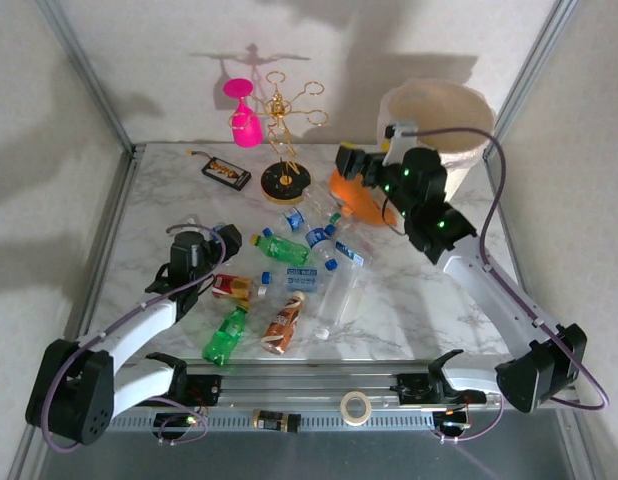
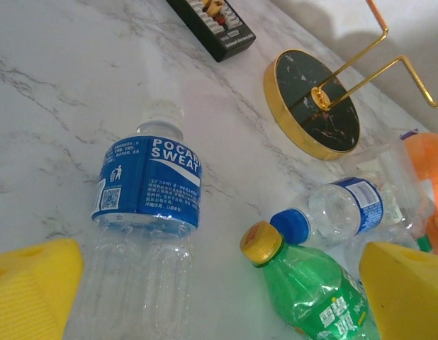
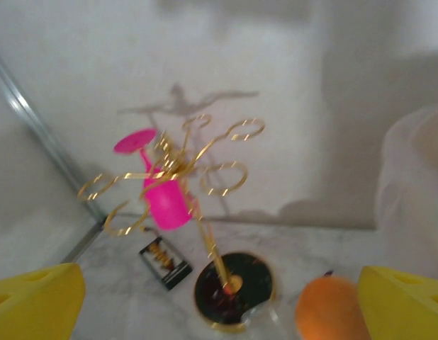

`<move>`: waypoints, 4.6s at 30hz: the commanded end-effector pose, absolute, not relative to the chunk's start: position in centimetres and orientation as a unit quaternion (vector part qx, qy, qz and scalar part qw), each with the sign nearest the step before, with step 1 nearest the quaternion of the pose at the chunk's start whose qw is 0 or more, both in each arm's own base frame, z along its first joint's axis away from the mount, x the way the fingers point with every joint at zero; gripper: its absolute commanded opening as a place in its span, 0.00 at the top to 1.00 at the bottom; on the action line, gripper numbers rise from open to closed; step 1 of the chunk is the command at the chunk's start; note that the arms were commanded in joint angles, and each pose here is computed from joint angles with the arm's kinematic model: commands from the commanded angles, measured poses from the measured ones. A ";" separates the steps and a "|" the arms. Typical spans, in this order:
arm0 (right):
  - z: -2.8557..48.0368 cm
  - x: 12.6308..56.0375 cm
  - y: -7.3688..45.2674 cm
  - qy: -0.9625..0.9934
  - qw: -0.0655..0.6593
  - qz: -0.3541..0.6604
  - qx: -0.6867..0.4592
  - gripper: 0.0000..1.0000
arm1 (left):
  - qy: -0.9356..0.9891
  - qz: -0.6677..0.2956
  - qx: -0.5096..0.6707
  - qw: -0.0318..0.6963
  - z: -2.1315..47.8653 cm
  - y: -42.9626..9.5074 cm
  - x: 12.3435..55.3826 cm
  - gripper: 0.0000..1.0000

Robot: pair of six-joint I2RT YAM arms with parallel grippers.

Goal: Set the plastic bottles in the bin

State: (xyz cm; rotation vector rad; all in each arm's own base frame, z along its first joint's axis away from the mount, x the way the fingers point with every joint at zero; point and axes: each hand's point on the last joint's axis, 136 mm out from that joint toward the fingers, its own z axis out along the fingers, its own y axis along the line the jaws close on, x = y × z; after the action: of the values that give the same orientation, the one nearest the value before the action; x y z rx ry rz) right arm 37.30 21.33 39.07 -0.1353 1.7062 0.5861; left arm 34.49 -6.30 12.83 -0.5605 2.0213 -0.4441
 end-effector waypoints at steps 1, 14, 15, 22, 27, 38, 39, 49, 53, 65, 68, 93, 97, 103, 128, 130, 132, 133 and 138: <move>37.8 35.8 22.2 0.737 0.608 0.293 -0.031 0.01 | 0.834 -0.171 -0.222 0.475 12.8 -6.2 35.6 0.00; 26.2 31.7 27.3 0.801 0.503 0.323 -0.036 0.01 | 0.873 -0.106 -0.223 0.420 8.2 -5.2 35.8 0.02; 25.5 31.6 27.5 0.805 0.498 0.321 -0.036 0.01 | 0.877 -0.103 -0.223 0.414 7.7 -5.2 35.7 0.03; 24.1 32.1 28.1 0.813 0.491 0.310 -0.035 0.01 | 0.890 -0.091 -0.223 0.386 5.4 -5.2 35.2 0.07; 24.0 32.3 28.1 0.814 0.493 0.306 -0.034 0.01 | 0.894 -0.084 -0.221 0.381 4.7 -5.1 35.2 0.10; 23.3 32.3 27.8 0.820 0.489 0.295 -0.030 0.01 | 0.901 -0.077 -0.217 0.367 3.3 -5.2 35.4 0.30; 23.4 32.3 27.7 0.820 0.490 0.295 -0.030 0.01 | 0.900 -0.076 -0.217 0.369 3.4 -5.1 35.5 0.32; 23.5 32.4 27.4 0.818 0.492 0.296 -0.018 0.01 | 0.881 -0.094 -0.204 0.416 6.7 -5.3 36.2 0.55; 24.4 32.4 27.6 0.811 0.499 0.306 -0.017 0.01 | 0.859 -0.138 -0.187 0.456 10.3 -6.4 36.5 0.59; 27.3 31.3 31.6 0.765 0.496 0.400 -0.091 0.01 | 0.780 -0.282 -0.053 0.556 20.7 -13.6 33.6 0.63; 28.4 30.2 33.1 0.742 0.489 0.441 -0.128 0.01 | 0.768 -0.301 -0.022 0.565 21.7 -15.4 32.5 0.63; 26.8 29.5 36.0 0.735 0.436 0.496 -0.152 0.09 | 0.742 -0.370 0.124 0.544 22.5 -25.8 28.5 0.63; 26.3 29.7 36.1 0.741 0.431 0.494 -0.149 0.11 | 0.729 -0.378 0.130 0.555 23.4 -26.1 27.9 0.63; 26.0 29.8 36.1 0.745 0.427 0.492 -0.144 0.17 | 0.719 -0.378 0.127 0.570 24.0 -25.8 27.4 0.62; 28.8 32.7 28.7 0.753 0.504 0.417 -0.071 0.52 | 0.735 -0.291 -0.064 0.609 22.2 -17.9 30.0 0.01; 30.3 33.7 26.6 0.751 0.532 0.385 -0.059 0.53 | 0.747 -0.273 -0.100 0.598 21.1 -16.4 30.7 0.00; 32.3 34.4 25.1 0.746 0.556 0.362 -0.054 0.53 | 0.755 -0.264 -0.127 0.586 19.9 -15.3 31.3 0.00; 33.6 34.8 24.3 0.742 0.569 0.351 -0.052 0.53 | 0.757 -0.263 -0.141 0.581 19.4 -14.7 31.5 0.00; 40.0 37.0 20.4 0.713 0.643 0.277 -0.042 0.54 | 0.759 -0.264 -0.184 0.566 18.1 -13.2 32.0 0.00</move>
State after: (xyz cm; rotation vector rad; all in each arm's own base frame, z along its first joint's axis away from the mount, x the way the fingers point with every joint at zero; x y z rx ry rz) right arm 36.28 23.30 34.78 -0.0986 1.7329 0.7918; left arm 31.93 -14.41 19.69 -0.3319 1.7590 -0.6301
